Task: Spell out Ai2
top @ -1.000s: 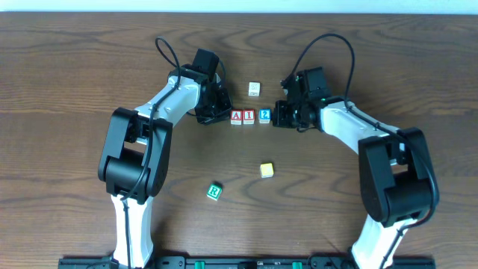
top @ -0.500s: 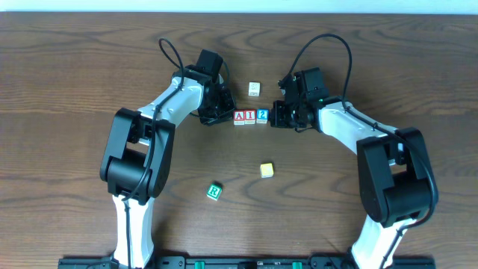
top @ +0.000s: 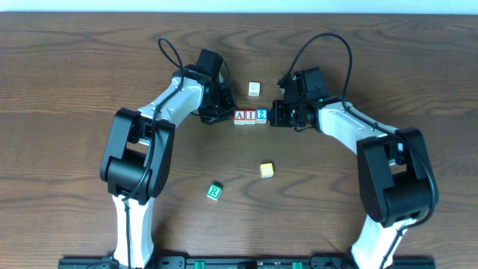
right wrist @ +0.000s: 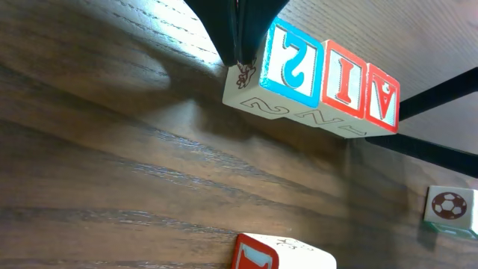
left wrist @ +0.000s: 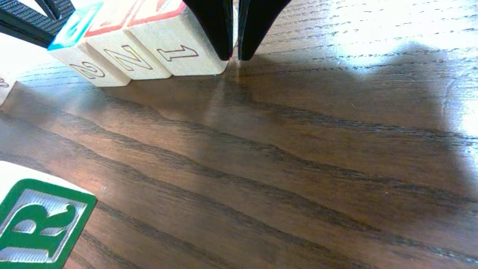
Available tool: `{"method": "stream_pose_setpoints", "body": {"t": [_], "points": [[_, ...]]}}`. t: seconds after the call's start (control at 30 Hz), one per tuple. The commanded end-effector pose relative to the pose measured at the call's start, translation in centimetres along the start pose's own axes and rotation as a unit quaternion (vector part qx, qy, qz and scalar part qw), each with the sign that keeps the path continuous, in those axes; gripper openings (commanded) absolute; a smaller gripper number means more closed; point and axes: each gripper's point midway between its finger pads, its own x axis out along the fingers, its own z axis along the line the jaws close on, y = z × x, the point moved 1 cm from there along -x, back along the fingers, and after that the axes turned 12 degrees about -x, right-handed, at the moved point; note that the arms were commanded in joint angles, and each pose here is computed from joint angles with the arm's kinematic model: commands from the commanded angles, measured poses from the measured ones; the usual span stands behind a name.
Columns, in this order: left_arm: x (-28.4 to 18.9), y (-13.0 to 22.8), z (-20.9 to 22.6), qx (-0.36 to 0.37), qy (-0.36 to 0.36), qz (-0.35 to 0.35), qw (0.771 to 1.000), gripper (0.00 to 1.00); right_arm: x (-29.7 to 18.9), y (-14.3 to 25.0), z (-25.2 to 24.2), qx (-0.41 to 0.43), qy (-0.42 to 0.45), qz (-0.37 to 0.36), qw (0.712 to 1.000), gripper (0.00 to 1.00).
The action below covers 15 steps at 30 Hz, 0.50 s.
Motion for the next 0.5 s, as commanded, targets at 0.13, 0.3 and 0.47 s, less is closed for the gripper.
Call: {"method": "stream_pose_setpoints", "body": {"t": [0.13,0.3,0.47], "points": [[0.7,0.2,0.4,-0.003,-0.006,0.005,1.000,0.06,0.4,0.4,0.9,-0.026,-0.019,0.006,0.999,0.01],[0.7,0.2,0.5,-0.003,-0.008,0.004,1.000,0.06,0.4,0.6,0.5,-0.023,-0.009,0.010,1.000,0.01],[-0.4,-1.2,2.0,-0.018,-0.028,-0.015,0.999,0.06,-0.4,1.7,-1.9,0.007,0.030,0.034,0.999,0.01]]}}
